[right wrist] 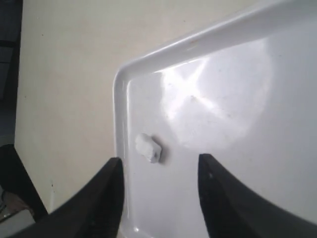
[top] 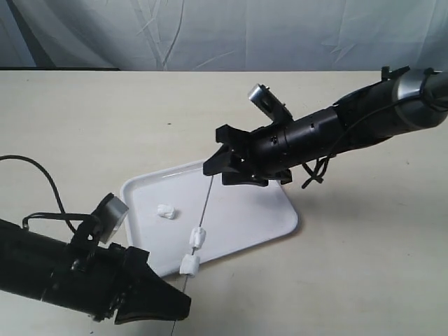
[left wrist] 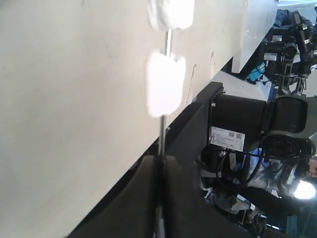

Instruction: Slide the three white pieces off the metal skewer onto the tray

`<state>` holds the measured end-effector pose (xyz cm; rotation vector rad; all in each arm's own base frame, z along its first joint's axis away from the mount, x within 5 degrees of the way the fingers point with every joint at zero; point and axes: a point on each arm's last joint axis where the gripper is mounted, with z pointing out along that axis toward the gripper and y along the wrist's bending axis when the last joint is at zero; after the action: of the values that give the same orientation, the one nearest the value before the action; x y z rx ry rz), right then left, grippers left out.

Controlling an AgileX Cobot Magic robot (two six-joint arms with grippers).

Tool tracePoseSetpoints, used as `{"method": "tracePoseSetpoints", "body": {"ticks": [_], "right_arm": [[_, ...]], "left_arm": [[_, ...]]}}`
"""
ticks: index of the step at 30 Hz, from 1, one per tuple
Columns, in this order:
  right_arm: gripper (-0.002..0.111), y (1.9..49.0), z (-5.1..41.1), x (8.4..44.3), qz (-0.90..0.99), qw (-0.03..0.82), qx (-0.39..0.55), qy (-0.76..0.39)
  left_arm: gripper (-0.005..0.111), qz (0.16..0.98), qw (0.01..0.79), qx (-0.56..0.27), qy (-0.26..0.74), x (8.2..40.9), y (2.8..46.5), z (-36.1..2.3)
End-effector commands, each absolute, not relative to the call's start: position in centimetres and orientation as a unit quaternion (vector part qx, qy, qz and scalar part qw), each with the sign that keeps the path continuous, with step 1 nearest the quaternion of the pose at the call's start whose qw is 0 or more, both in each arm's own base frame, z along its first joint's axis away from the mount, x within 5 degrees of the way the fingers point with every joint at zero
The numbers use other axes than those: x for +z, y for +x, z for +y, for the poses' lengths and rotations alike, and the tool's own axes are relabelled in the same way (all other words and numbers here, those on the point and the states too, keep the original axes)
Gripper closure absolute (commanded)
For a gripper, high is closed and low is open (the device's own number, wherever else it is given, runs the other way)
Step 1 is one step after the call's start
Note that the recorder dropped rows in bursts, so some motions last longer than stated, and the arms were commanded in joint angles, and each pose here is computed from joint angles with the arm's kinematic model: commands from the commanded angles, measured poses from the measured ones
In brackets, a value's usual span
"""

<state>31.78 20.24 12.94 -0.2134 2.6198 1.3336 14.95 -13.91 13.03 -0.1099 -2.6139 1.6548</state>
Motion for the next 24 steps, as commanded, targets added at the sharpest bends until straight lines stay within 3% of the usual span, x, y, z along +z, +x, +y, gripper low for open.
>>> {"method": "tracePoseSetpoints", "body": {"ticks": [1,6,10,15,24], "right_arm": [[0.062,32.0,17.9,14.2,0.882,0.098,0.452,-0.094],[0.062,33.1,15.7,15.3,0.882,0.127,0.448,-0.071],[0.062,32.2,15.4,15.4,0.878,0.075,0.465,-0.085],[0.062,29.5,17.1,14.7,0.862,0.012,0.497,-0.097],[0.062,27.8,19.7,14.6,0.84,0.023,0.532,-0.105]], "left_arm": [[0.107,-0.846,-0.006,0.533,0.0,13.2,16.0,-13.9],[0.107,-0.845,-0.003,0.535,-0.005,13.3,15.9,-13.9],[0.107,-0.852,-0.012,0.524,0.0,13.1,16.2,-13.8],[0.107,-0.854,-0.025,0.52,-0.005,13.3,16.9,-13.9],[0.107,-0.855,-0.026,0.518,-0.005,13.3,16.9,-13.9]]}}
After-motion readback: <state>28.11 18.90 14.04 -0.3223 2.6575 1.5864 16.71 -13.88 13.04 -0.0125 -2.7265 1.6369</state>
